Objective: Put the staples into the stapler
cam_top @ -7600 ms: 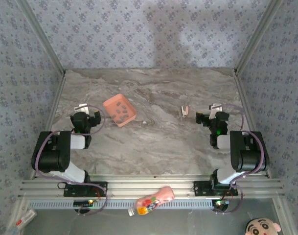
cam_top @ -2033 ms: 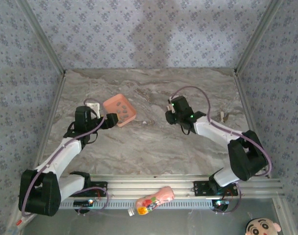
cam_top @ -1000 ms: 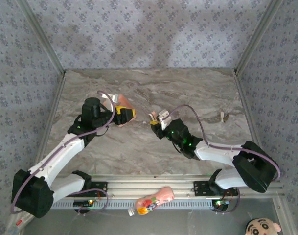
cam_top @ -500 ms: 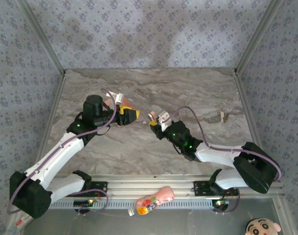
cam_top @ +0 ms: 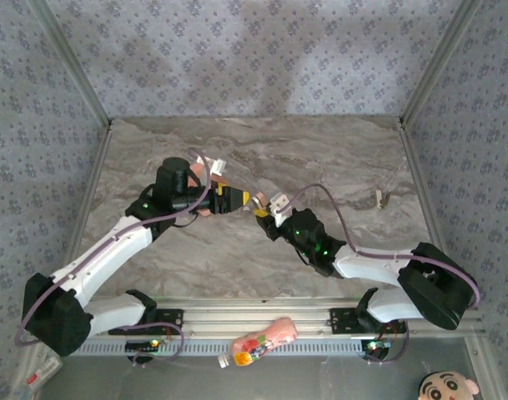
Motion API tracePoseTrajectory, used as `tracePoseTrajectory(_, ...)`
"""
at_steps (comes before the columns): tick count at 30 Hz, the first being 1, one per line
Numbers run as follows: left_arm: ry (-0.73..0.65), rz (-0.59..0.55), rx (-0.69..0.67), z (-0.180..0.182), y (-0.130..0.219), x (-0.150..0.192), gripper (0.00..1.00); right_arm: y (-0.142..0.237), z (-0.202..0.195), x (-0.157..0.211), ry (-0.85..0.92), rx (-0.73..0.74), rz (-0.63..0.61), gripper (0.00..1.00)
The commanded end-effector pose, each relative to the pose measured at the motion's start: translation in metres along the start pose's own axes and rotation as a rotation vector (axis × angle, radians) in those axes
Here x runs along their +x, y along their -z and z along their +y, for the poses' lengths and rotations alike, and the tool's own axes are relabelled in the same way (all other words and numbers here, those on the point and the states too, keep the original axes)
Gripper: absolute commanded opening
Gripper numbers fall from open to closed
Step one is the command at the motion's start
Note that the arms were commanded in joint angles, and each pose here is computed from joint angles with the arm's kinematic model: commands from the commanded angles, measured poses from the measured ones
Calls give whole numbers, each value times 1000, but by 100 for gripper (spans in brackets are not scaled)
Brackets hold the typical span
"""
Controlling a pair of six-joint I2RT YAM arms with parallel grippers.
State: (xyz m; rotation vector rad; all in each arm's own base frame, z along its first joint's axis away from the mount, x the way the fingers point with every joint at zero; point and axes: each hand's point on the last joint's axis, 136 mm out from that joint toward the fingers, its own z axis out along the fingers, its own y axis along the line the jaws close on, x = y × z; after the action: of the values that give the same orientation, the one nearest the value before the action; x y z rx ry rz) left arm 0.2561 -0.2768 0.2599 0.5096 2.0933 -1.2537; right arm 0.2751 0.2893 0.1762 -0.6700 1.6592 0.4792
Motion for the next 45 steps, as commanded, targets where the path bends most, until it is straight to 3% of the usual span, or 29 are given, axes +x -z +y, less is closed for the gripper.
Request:
tracePoseTrajectory(1, 2, 18, 28, -7, -6, -4, 60, 4, 0, -21, 10, 5, -71, 28)
tracePoseTrajectory(11, 0, 45, -36, 4, -26, 2, 56, 4, 4, -26, 16, -8, -80, 28)
tracePoseTrajectory(45, 6, 137, -45, 11, -54, 18, 40, 5, 5, -29, 26, 0, -80, 28)
